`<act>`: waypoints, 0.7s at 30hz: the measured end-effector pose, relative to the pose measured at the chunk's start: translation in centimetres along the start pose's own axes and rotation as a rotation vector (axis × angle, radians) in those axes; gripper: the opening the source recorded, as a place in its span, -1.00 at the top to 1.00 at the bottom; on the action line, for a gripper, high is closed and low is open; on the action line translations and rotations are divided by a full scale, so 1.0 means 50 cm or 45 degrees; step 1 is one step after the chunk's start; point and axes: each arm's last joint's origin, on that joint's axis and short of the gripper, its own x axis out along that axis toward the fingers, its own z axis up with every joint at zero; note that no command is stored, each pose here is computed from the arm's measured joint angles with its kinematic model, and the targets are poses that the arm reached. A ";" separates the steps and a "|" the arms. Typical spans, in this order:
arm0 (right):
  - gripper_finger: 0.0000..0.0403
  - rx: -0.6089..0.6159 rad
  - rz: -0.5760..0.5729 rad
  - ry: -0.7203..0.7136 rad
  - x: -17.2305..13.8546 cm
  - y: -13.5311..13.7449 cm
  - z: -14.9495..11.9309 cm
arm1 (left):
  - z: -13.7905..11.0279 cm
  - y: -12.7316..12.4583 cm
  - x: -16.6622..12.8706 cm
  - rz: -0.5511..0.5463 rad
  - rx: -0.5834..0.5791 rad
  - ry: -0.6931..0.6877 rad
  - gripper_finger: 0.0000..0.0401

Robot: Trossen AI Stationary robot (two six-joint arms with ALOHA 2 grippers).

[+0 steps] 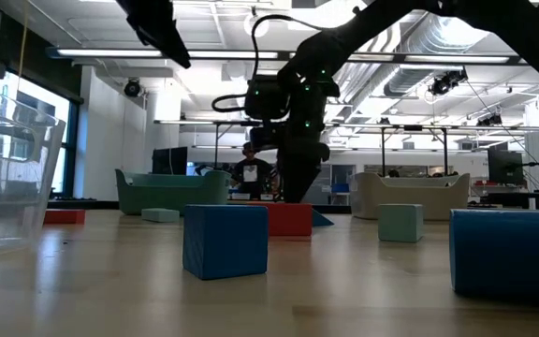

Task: Sort & place blocks by color
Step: Put the light blue block into the grey bin

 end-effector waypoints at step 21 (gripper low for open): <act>0.47 0.210 -0.234 0.002 -0.159 -0.011 0.064 | -0.011 0.008 0.003 0.013 0.061 0.067 0.59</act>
